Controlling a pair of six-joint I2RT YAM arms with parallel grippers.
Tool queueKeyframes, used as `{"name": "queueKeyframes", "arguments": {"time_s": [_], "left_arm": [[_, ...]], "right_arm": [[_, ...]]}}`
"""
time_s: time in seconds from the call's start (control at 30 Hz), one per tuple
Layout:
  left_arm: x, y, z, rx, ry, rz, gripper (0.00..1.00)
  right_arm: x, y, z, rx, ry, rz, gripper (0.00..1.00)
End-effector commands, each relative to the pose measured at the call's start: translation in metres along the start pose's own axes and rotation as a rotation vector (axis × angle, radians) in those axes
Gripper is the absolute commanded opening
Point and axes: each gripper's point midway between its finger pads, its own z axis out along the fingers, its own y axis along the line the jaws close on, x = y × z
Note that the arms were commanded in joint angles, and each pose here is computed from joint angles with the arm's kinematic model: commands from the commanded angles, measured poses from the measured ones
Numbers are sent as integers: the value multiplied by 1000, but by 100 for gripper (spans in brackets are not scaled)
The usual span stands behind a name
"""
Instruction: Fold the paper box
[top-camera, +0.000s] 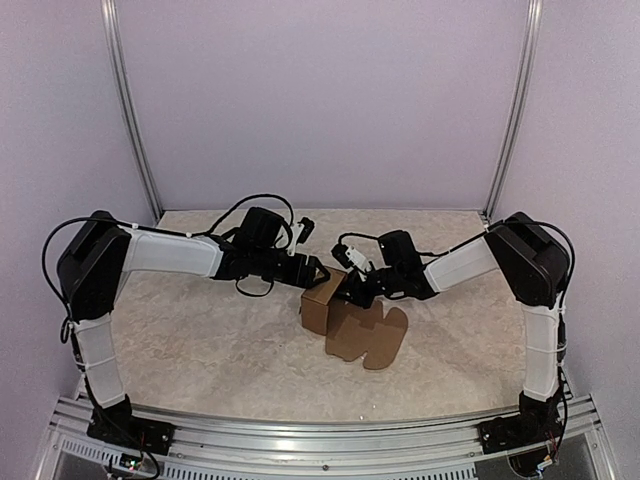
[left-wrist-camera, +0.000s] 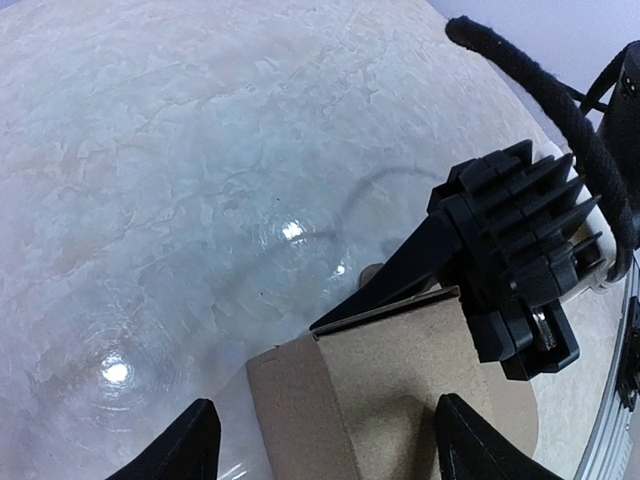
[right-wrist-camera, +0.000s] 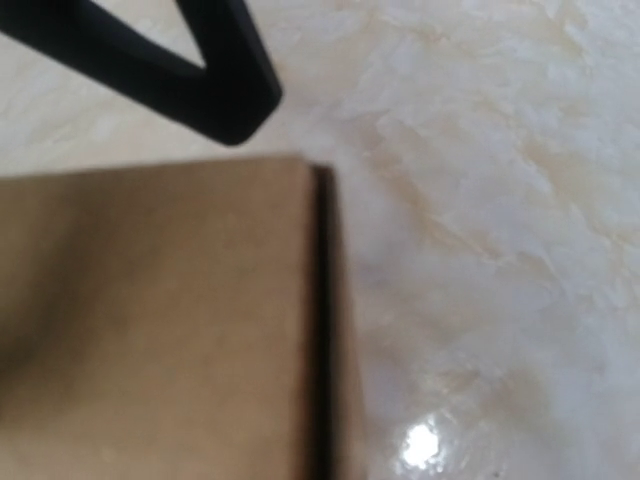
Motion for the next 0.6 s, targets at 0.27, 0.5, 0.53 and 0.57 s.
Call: {"name": "queueKeyframes", "arguments": {"time_s": [0.27,0.5,0.53,0.57], "left_arm": [[-12,13,-40,65,-94,-114,73],[4,57,-58,-28,-119,-229,71],[9,65,-54,-47,-103,-255,69],[12,71,-51,-60,-92,-270,68]], "right_arm": [[-6,2,3,28,-55,-17,21],[-14,4,1,41,-88,-53,24],[-15,4,2,40,-92,-54,24],[-16,4,3,39,-94,-55,24]]}}
